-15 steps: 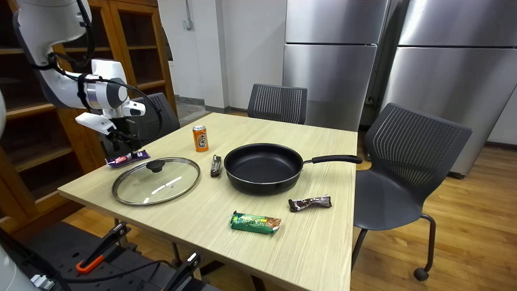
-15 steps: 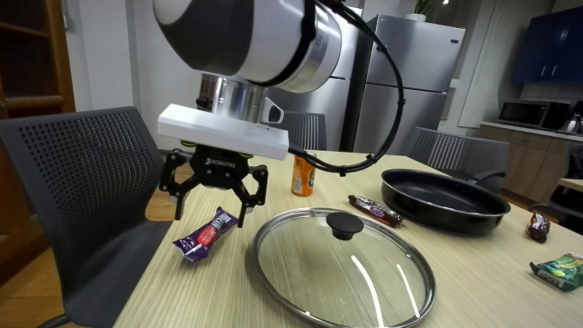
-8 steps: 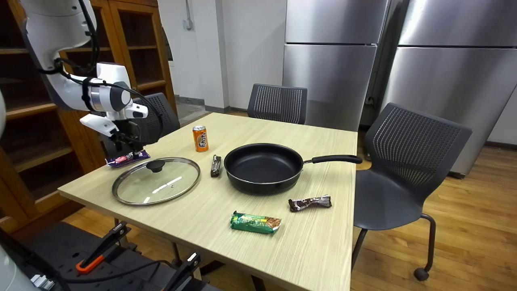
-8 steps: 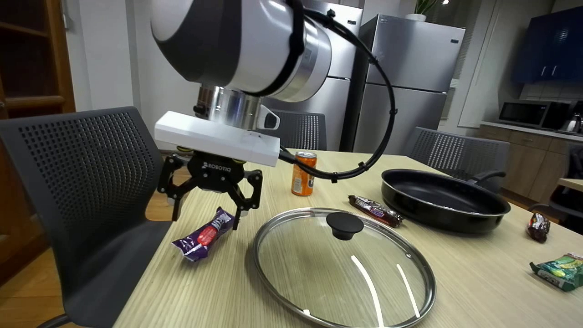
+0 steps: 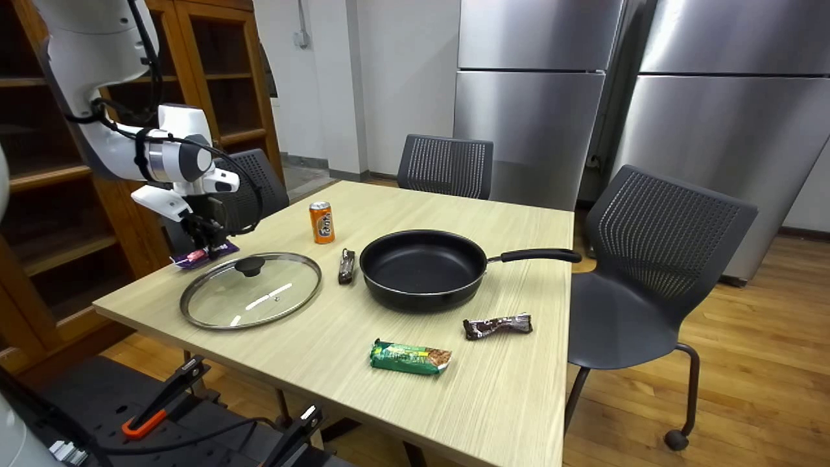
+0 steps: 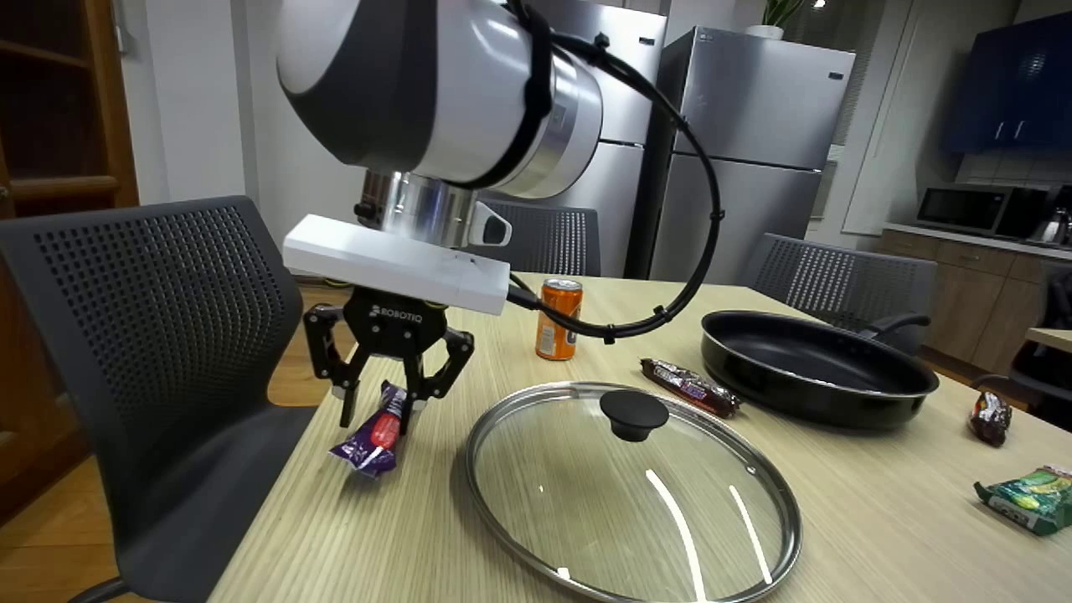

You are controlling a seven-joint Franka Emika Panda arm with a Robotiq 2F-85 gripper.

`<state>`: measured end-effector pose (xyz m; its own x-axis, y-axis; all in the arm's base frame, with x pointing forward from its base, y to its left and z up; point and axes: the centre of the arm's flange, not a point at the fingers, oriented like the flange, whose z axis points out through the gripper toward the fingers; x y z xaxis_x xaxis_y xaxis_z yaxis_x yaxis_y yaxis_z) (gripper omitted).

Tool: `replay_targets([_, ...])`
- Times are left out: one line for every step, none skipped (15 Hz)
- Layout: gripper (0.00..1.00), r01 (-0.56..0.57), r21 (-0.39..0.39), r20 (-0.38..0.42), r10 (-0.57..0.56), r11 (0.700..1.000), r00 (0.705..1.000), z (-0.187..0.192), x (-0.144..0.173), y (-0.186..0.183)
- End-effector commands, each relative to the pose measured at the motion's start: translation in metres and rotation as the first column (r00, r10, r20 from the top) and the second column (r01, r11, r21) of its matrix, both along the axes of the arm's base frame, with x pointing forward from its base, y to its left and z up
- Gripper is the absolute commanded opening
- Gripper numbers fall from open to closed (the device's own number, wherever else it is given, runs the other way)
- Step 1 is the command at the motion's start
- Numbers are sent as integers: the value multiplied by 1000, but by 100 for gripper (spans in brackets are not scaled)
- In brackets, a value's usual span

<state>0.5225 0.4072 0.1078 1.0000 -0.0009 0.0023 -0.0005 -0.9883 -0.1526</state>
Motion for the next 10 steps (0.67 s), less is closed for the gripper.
replay_targets([18, 13, 6, -12, -13, 1000, 1000, 2, 2, 3])
replay_targets([11, 12, 7, -10, -12, 1000, 1000, 3, 1, 3])
replay_targets([3, 12, 8, -8, -12, 1000, 1000, 4, 0, 2])
replay_targets([0, 11, 11, -4, -11, 1000, 1000, 8, -2, 1])
replay_targets([0, 10, 15, 4, -10, 1000, 1000, 11, -4, 1])
replay_targets([3, 7, 18, 11, -7, 1000, 1000, 16, -6, 0])
replay_targets([3, 4, 21, 20, -4, 1000, 1000, 20, -8, -1])
replay_targets([3, 0, 26, 26, 0, 1000, 1000, 26, -11, -2])
replay_targets([3, -3, 32, 32, 2, 999, 999, 30, -12, -3])
replay_targets([3, -4, 37, 41, 2, 999, 999, 37, -14, -5])
